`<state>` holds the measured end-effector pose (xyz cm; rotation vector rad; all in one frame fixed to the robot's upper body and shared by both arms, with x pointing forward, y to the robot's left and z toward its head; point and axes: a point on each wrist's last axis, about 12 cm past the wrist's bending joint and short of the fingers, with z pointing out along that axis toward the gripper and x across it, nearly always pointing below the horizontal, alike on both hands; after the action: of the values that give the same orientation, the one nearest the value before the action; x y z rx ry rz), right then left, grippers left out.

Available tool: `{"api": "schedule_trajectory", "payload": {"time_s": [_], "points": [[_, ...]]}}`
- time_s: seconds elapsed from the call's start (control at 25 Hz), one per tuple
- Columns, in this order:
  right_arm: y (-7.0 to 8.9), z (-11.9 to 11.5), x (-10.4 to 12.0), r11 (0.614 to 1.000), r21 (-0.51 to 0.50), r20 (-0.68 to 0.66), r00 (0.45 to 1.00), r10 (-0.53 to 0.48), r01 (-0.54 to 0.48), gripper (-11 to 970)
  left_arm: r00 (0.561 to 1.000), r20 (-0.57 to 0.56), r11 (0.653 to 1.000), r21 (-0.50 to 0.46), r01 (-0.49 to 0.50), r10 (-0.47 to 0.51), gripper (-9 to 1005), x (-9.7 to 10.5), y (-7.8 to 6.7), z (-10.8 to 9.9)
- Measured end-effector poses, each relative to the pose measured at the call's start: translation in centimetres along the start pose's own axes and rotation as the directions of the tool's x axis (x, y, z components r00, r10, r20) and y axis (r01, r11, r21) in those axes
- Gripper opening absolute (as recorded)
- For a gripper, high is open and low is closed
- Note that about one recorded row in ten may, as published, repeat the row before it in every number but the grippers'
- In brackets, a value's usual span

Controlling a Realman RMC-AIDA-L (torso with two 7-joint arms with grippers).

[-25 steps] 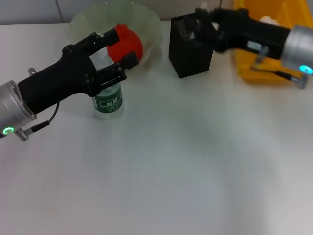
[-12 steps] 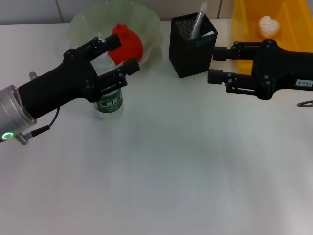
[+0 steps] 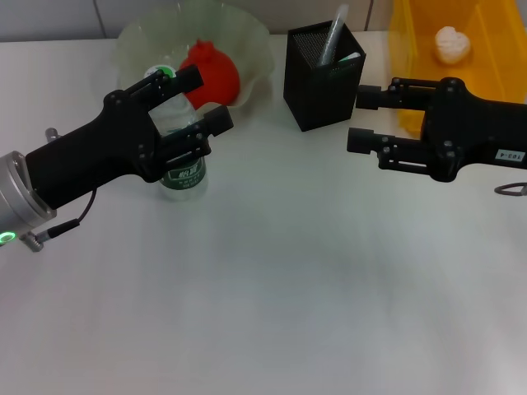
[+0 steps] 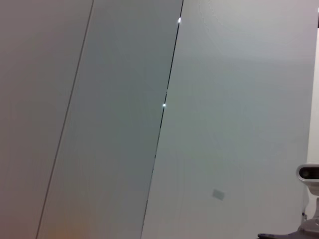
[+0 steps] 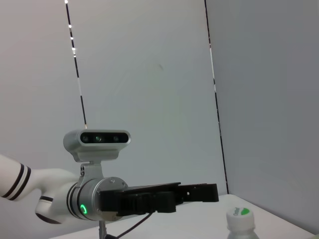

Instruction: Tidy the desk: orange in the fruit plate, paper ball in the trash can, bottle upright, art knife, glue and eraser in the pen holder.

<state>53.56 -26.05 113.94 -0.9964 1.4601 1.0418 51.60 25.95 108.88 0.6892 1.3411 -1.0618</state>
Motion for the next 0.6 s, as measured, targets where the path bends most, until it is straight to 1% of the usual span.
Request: {"api": "schedule_trajectory", "payload": {"time_s": [0.16,0.2,0.32,0.4,0.6], "points": [[0.3,0.2,0.2,1.000,-0.008,0.009,1.000,-0.020,0.020,611,1.000,-0.010,1.000,0.013,-0.003,0.003,776,0.0,-0.1,0.0],[0.5,0.3,0.3,0.999,-0.010,0.022,0.999,-0.043,0.043,611,1.000,-0.024,0.999,0.032,-0.008,0.008,776,0.0,-0.2,0.1],[0.7,0.2,0.4,0.998,-0.005,0.044,0.997,-0.057,0.058,611,0.999,-0.035,0.999,0.052,-0.014,0.016,776,-0.1,-0.2,0.2],[0.9,0.1,0.5,0.998,-0.006,0.085,0.994,-0.063,0.064,611,0.999,-0.040,0.998,0.068,-0.016,0.019,776,-0.2,-0.3,0.2],[1.1,-0.2,0.7,0.998,-0.001,0.104,0.992,-0.066,0.066,611,0.999,-0.040,0.997,0.076,-0.020,0.024,776,-0.4,-0.3,0.2]]}}
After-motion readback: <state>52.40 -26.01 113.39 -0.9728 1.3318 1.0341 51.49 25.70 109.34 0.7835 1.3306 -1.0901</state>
